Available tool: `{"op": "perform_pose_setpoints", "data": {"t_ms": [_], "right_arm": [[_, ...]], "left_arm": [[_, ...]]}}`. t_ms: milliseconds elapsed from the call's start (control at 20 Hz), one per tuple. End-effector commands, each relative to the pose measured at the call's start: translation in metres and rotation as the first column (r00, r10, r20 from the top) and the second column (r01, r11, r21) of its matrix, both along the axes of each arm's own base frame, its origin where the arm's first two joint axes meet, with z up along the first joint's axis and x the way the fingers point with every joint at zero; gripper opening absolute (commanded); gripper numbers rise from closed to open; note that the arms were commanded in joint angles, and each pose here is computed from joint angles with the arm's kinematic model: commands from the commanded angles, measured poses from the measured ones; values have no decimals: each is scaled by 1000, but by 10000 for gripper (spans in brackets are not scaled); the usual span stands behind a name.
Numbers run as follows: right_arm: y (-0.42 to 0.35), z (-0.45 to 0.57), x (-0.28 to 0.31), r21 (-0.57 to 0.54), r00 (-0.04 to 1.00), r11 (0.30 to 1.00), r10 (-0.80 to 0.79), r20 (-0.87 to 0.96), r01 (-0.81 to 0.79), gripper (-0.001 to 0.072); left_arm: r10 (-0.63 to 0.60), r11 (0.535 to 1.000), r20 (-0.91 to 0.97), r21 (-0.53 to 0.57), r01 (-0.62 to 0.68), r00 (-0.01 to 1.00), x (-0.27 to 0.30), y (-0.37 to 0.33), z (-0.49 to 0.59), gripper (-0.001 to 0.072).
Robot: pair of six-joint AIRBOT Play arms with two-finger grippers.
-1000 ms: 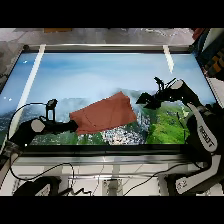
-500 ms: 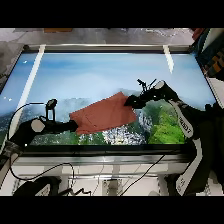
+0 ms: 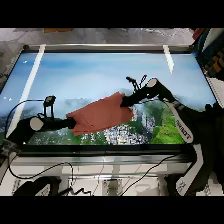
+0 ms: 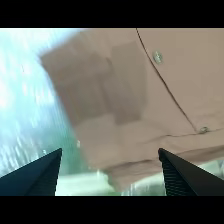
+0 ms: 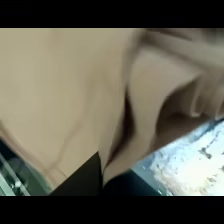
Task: Fold the clothes and pants, and hang the long-sleeved shirts on hangers.
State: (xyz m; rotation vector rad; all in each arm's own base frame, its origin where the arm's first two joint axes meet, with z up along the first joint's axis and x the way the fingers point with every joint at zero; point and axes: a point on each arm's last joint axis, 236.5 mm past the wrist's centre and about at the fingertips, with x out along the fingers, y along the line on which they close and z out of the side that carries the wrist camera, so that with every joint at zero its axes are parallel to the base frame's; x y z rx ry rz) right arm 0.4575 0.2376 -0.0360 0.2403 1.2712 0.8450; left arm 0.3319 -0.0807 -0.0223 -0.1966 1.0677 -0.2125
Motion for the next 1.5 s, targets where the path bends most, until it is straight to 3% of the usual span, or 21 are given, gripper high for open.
{"op": "perform_pose_setpoints", "data": {"t_ms": [0, 200, 350, 400, 500, 700, 850, 1050, 1100, 1150, 1250, 1300, 1450], "right_arm": [[-54, 83, 25, -71, 975, 982, -160, 155, 172, 5], [-145, 220, 11, -40, 847, 890, -418, 328, 455, 5], [-225, 300, -36, -31, 669, 741, -587, 457, 671, 5], [-255, 320, -57, -33, 588, 662, -640, 495, 748, 5], [-319, 350, -111, -42, 389, 443, -734, 557, 896, 5], [-419, 372, -250, -116, -3, -96, -779, 627, 989, 5], [-437, 347, -326, -256, -139, -329, -818, 558, 909, 5], [-448, 336, -374, -316, -286, -490, -808, 516, 813, 8], [-451, 336, -381, -316, -314, -517, -798, 515, 796, 41], [-453, 336, -386, -312, -339, -539, -789, 513, 783, 137], [-456, 338, -388, -285, -384, -574, -768, 512, 768, 499], [-457, 338, -388, -284, -384, -573, -768, 513, 769, 576], [-457, 338, -386, -280, -381, -568, -771, 510, 774, 567]], "left_arm": [[-18, 999, 142, 49, 12, 990, 30, 7, 53, 687], [-16, 999, 283, 42, 5, 959, 40, 7, 112, 687], [-15, 999, 326, 44, 1, 945, 36, 9, 129, 687], [-15, 999, 329, 43, 1, 944, 35, 9, 130, 687], [-15, 999, 328, 44, 1, 945, 35, 9, 129, 687], [-15, 999, 326, 42, 1, 945, 35, 9, 129, 687], [-15, 999, 326, 42, 1, 945, 35, 9, 129, 687], [-15, 999, 326, 42, 1, 945, 35, 9, 129, 687], [-15, 999, 326, 42, 1, 945, 35, 9, 129, 687], [-15, 999, 326, 42, 1, 945, 35, 9, 129, 687], [-15, 999, 326, 42, 1, 945, 35, 9, 129, 687], [-15, 999, 326, 42, 1, 945, 35, 9, 129, 687], [-15, 999, 326, 42, 1, 945, 35, 9, 129, 687]]}}
